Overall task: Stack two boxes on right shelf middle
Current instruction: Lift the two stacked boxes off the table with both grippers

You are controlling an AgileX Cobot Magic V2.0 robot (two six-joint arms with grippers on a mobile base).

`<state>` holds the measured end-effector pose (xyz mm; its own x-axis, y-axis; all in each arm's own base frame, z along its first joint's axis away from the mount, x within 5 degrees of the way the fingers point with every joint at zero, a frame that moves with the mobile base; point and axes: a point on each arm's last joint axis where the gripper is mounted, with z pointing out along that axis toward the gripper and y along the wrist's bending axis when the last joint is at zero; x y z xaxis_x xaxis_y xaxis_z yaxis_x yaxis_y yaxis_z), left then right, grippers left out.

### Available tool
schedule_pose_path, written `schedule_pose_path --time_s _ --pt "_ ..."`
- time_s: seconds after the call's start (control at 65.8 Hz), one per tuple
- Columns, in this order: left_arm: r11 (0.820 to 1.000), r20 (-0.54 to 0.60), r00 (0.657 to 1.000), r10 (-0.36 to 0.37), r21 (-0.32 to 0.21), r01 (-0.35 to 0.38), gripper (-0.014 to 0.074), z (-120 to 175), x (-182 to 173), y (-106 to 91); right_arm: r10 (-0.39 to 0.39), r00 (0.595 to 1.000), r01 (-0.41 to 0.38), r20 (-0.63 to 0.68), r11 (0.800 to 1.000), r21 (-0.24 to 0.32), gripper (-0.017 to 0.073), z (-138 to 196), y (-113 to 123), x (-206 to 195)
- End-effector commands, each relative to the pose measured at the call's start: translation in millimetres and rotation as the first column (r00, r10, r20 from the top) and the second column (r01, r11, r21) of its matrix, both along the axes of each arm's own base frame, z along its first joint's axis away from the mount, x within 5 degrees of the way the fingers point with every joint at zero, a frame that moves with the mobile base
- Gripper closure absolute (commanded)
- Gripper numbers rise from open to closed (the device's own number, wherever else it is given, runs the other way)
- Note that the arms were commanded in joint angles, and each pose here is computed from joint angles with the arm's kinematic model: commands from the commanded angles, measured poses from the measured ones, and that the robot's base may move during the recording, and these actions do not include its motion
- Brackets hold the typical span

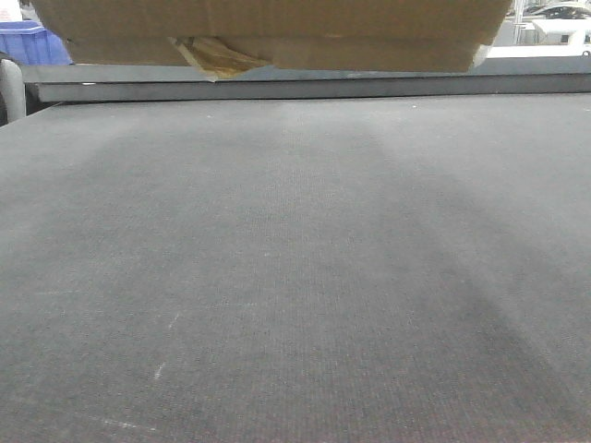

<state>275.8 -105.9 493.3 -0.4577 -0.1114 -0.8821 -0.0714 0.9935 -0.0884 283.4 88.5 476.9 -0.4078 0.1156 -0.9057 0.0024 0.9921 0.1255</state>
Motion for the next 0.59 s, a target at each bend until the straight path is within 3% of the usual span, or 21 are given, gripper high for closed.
schedule_pose_path --time_s 0.0,0.578 --pt "1.000 0.059 0.998 0.003 -0.024 -0.001 0.0705 11.7 -5.1 4.1 -0.005 0.996 0.005 0.084 1.000 -0.006 0.0713 15.2 -5.2 -5.4" --pt "1.000 0.059 0.998 0.003 -0.024 -0.001 0.0705 11.7 -5.1 4.1 -0.005 0.996 0.005 0.084 1.000 -0.006 0.0713 15.2 -5.2 -5.4"
